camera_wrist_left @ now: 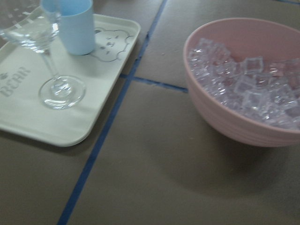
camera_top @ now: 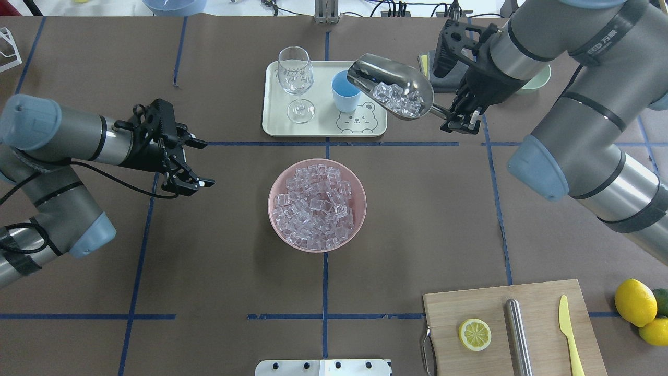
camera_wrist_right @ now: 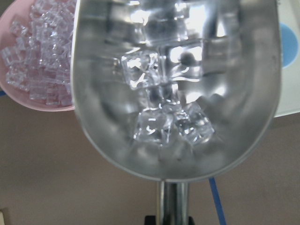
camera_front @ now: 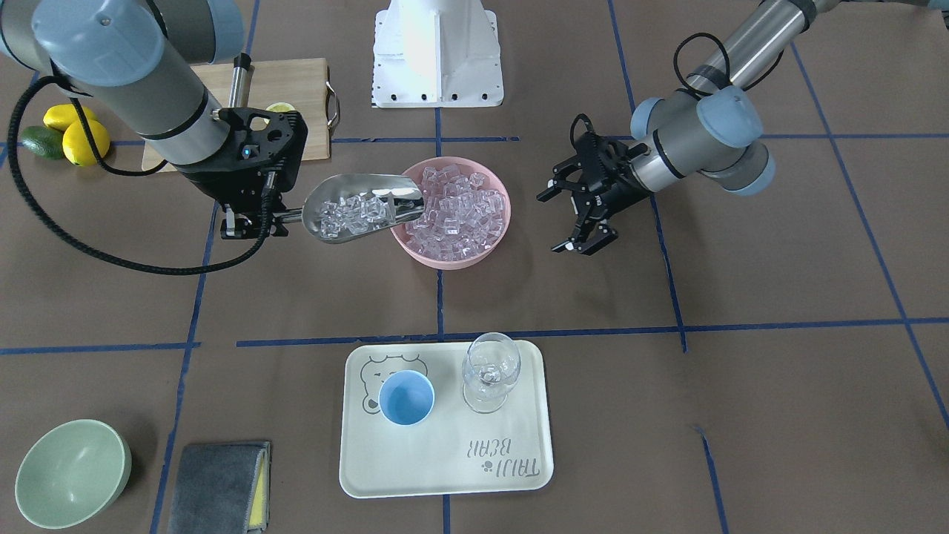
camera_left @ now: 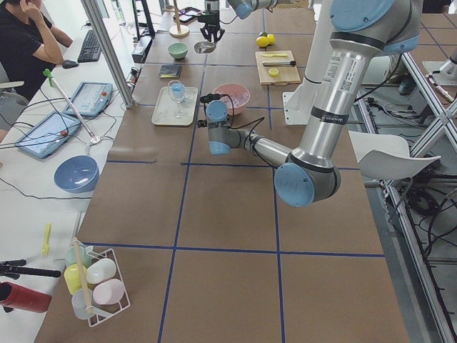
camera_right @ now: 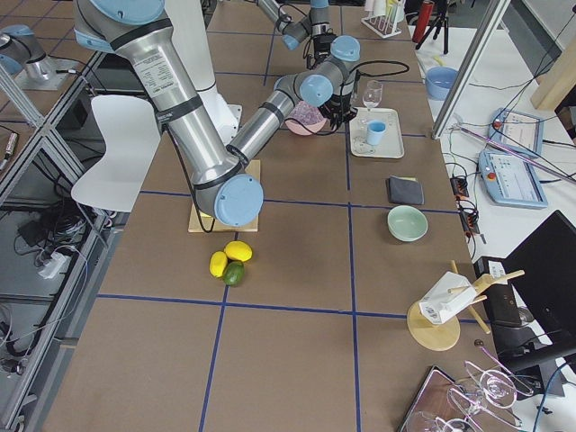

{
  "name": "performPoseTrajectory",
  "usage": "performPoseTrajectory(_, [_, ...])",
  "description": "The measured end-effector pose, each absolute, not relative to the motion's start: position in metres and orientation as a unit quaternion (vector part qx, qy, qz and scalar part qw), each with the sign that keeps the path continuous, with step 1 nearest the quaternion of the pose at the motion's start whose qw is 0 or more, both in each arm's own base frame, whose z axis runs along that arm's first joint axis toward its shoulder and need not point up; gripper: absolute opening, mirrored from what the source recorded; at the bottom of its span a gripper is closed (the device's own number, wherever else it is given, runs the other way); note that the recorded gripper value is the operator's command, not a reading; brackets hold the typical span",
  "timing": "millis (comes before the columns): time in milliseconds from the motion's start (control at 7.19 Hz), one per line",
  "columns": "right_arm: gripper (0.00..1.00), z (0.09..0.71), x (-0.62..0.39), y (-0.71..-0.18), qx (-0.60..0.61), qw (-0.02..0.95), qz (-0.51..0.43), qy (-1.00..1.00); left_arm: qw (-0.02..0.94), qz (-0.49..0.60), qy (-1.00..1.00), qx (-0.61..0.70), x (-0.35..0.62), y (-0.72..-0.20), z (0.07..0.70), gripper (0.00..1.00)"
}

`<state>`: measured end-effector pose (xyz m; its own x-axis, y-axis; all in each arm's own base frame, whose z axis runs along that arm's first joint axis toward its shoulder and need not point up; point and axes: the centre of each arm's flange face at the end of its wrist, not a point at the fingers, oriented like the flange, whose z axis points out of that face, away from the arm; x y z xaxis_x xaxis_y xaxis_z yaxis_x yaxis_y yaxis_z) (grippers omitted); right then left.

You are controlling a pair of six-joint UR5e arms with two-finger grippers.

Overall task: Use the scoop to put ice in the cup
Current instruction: 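Carry the filled scoop to the blue cup while the left arm withdraws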

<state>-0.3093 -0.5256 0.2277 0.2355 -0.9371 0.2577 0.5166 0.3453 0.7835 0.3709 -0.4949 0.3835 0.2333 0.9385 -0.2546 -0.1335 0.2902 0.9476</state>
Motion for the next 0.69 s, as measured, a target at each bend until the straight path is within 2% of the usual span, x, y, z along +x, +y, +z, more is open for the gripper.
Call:
performPoseTrajectory(278, [0.00,0.230,-0.300,-0.533,0.245,0.787,-0.420,-0.380,0.719,0.370,0.435,0.396,0.325,-0.532,0.394,1.00])
performPoseTrajectory(695, [0.00,0.217,-0.312,-0.542,0.168,0.857,-0.380,-0.304,0.776,0.303,0.396,0.386,0.227,-0.561,0.411,1.00])
